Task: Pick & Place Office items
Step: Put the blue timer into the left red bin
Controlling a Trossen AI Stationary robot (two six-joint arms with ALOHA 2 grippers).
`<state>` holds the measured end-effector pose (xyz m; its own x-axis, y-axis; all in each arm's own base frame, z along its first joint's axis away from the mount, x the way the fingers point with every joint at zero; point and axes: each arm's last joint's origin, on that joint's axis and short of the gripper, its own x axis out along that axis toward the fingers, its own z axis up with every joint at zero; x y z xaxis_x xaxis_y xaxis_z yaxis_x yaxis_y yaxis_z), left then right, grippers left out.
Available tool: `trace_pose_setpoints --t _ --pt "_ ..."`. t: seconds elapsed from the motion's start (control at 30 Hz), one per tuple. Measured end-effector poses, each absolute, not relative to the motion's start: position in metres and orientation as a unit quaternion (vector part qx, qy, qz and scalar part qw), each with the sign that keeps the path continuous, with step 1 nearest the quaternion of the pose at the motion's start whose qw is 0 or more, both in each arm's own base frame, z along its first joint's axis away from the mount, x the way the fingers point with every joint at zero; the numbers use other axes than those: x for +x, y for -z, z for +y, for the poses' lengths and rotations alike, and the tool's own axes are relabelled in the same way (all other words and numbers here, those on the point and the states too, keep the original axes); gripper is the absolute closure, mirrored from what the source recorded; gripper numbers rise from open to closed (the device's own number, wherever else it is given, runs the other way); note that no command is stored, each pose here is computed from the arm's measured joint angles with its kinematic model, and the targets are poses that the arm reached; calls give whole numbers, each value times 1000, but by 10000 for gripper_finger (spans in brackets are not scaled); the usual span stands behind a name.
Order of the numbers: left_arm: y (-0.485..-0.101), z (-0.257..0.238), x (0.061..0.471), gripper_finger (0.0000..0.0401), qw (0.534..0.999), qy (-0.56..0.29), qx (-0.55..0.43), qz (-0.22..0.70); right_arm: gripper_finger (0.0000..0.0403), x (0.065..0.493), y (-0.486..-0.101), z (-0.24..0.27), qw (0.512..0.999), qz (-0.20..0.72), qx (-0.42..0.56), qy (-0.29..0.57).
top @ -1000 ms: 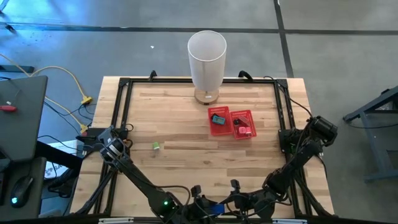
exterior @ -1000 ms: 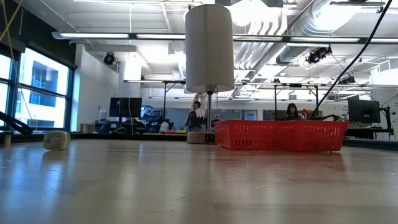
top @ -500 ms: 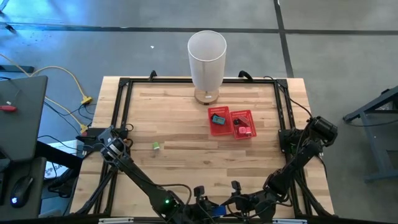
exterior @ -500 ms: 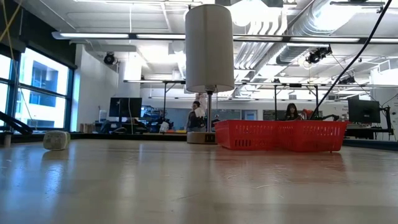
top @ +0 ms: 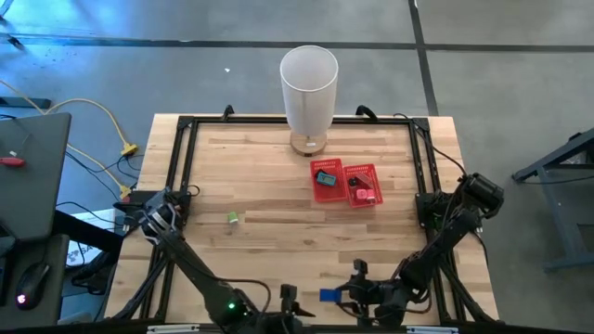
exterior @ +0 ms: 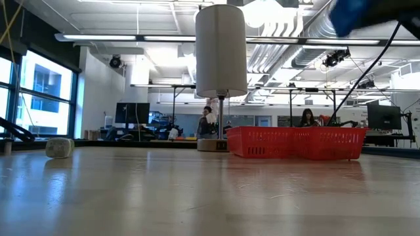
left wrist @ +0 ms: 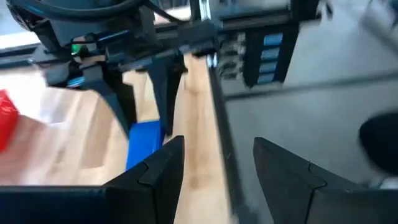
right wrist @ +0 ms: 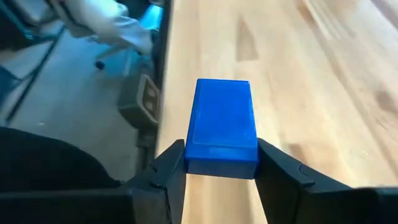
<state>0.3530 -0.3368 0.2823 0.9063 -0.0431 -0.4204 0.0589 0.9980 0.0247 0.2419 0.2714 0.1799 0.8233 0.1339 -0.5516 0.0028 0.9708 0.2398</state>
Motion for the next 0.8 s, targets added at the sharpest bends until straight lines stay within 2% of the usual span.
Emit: trace_pose_setpoints --t 0.1,0.37,0.7,0.8 --pt "-288 -335 341 218 970 23 63 232 262 241 -181 263 943 310 120 -3" --pt "-299 -326 320 218 962 -22 97 255 262 247 -198 217 925 331 143 116" --pt "-298 -335 308 218 958 8 75 275 262 270 -216 147 896 354 159 217" --pt "-296 -342 297 218 952 27 97 288 262 272 -220 122 881 365 159 256"
